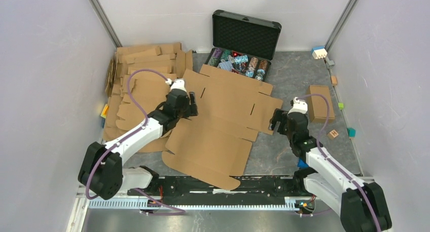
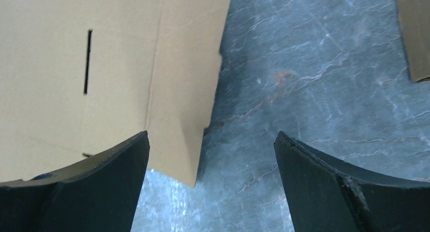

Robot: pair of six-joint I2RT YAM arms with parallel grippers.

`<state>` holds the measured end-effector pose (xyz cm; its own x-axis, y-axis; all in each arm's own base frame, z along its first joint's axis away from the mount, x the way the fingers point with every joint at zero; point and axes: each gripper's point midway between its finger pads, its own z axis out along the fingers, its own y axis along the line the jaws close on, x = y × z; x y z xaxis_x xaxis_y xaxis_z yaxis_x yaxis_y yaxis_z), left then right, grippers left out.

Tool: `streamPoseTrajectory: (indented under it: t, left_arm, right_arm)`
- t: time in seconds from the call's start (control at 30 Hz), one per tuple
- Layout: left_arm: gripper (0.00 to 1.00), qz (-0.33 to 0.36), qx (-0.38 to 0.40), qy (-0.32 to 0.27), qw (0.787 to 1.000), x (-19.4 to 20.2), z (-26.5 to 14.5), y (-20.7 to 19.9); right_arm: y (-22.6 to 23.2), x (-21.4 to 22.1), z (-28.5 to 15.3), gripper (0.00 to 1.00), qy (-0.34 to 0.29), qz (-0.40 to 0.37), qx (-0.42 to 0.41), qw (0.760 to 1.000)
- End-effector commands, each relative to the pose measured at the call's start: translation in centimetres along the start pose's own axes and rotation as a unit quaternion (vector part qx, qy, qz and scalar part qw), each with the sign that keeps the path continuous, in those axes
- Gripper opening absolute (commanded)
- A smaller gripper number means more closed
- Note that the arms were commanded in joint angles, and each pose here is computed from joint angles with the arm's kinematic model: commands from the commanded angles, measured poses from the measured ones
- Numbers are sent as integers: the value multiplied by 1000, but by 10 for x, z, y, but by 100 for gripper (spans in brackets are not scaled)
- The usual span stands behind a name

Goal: Fold the paper box

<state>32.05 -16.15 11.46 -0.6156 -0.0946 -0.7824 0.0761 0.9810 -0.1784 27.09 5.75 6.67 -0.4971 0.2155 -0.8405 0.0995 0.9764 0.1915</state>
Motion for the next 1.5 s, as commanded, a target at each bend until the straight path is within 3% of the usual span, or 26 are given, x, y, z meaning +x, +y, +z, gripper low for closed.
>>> streamPoseTrajectory:
  t: [0.0, 0.27, 0.33, 0.47, 0.57, 0.67, 0.73, 1.0, 1.13, 1.3, 1.47]
  left_arm:
    - [78, -57, -52, -12, 997, -8, -1, 36]
    - [81, -67, -68, -2, 995, -4, 5, 44]
    - [81, -68, -63, -3, 996, -4, 5, 42]
    - [81, -69, -51, -8, 996, -5, 3, 40]
    - [82, -67, -36, -13, 997, -7, -1, 35]
    - [91, -73, -32, -18, 997, -6, -8, 36]
    - [99, -87, -32, -2, 996, 1, -15, 36]
    - [100, -175, 59, 45, 982, 31, -51, 9]
    - [100, -207, 83, 61, 973, 48, -70, 6]
    - [99, -226, 51, 45, 972, 54, -79, 22]
    - [92, -210, 16, 62, 976, 71, -70, 35]
  right_arm:
    - [0, -31, 12, 98, -13, 22, 3, 1000]
    - [12, -31, 38, 97, 11, 89, -48, 995]
    - [21, -28, 44, 89, 26, 91, -71, 993]
    - [44, -38, 40, 65, 13, 90, -140, 986]
    - [54, -46, 36, 40, 0, 93, -167, 981]
    - [57, -51, 34, 0, -4, 96, -176, 980]
    - [61, -56, 33, 0, -10, 97, -184, 978]
    - [80, -118, 12, 0, -106, 43, -233, 966]
    - [67, -142, 2, 0, -150, 30, -193, 969]
    - [22, -136, 6, 0, -158, 87, -72, 981]
    - [18, -135, 0, 0, -176, 92, -69, 978]
